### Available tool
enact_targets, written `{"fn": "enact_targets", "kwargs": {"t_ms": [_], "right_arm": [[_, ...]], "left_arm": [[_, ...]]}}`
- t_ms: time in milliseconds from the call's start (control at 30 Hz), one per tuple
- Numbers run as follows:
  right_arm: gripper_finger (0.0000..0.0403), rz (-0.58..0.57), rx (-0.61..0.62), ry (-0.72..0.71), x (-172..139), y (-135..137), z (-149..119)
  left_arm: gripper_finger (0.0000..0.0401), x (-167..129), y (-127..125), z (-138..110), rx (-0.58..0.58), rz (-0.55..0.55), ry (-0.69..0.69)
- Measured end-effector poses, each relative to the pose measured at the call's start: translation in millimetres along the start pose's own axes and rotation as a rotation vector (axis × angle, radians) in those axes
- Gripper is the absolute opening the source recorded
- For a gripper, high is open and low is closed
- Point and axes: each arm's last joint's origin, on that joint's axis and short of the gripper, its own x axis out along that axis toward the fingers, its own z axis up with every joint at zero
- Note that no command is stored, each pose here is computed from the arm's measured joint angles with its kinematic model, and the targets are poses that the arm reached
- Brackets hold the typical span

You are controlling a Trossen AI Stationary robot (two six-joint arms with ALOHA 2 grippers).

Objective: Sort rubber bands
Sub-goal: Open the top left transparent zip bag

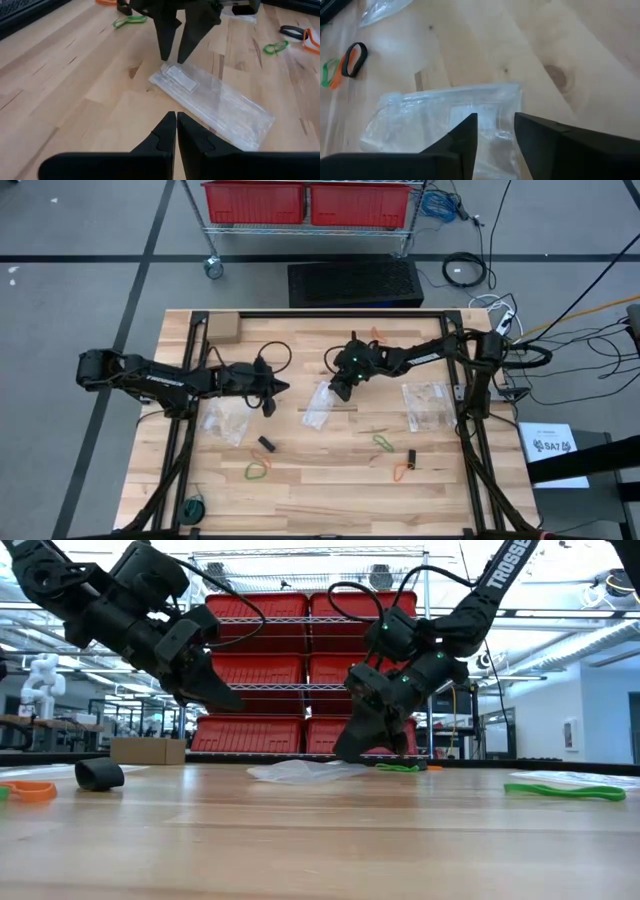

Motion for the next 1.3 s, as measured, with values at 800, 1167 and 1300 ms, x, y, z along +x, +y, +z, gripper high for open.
{"fn": "enact_targets", "kwargs": {"t_ms": [800, 1167, 1300], "right_arm": [[0.0006, 0.035, -0.026, -0.053, 19.3, 2.5, -2.5], [0.0, -0.053, -0.192, -0.202, -1.7, 47.0, 9.4], [0.0, -0.139, -0.259, -0.289, -19.7, 69.9, 14.7]], "left_arm": [[0.0022, 0.0, 0.1, 0.7, -0.016, 0.008, -0.009], [0.0022, -0.6, -1.0, 10.5, -0.024, 0.009, -0.112], [0.0022, -0.8, -1.4, 12.4, -0.024, 0.005, -0.131]]}}
